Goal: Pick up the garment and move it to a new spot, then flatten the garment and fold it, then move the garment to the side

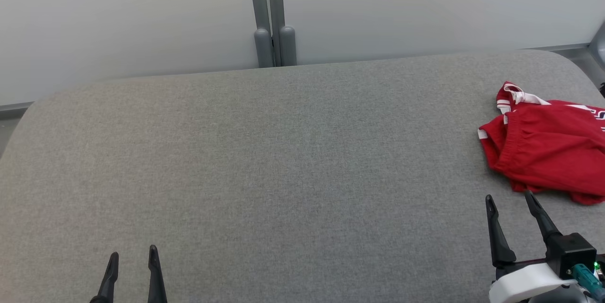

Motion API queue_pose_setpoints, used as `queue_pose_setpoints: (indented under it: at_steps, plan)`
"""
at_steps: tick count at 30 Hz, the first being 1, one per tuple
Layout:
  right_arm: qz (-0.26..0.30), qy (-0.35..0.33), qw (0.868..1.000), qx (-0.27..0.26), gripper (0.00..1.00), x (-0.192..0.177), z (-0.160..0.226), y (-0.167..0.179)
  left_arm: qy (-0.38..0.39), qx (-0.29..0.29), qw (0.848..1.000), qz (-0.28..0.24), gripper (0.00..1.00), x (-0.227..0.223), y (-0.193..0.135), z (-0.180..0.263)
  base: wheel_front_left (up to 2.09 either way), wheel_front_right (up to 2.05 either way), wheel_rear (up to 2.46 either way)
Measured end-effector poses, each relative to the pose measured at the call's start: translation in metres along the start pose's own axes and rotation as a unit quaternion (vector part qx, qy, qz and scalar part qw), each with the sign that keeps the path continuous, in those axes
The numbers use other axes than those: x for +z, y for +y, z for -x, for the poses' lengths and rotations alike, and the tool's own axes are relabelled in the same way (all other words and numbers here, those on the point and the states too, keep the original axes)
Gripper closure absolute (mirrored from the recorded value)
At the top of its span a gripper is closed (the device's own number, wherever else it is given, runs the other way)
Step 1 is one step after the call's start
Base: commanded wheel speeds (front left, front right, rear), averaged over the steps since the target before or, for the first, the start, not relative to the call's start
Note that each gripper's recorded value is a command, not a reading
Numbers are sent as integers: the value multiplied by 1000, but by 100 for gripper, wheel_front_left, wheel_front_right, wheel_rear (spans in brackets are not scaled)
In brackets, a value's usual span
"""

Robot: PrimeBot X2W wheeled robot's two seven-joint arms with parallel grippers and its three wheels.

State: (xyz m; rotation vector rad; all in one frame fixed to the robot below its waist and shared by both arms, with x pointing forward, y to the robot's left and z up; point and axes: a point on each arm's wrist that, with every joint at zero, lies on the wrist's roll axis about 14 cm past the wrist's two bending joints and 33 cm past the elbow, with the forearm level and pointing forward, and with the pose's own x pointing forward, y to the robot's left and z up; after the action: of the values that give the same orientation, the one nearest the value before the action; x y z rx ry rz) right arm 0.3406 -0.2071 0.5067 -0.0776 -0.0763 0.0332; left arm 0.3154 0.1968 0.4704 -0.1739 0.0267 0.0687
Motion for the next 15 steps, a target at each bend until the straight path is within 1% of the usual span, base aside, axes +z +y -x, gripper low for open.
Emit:
queue_pose_setpoints:
  at_steps: [4,5,9,15]
  plan:
    - [-8,2,1000,0,0,-2,-1,5,4,-10,1000,5,0,-3,-3,1,0,0,0]
    - [-10,5,1000,0,100,-4,-1,6,7,-9,1000,6,100,-4,-3,2,0,0,0]
    - [-19,28,999,0,100,-18,3,10,31,-4,999,9,100,-19,-1,6,0,0,0]
    - [-75,45,996,-17,100,-26,4,6,49,12,997,55,100,-26,4,7,0,0,0]
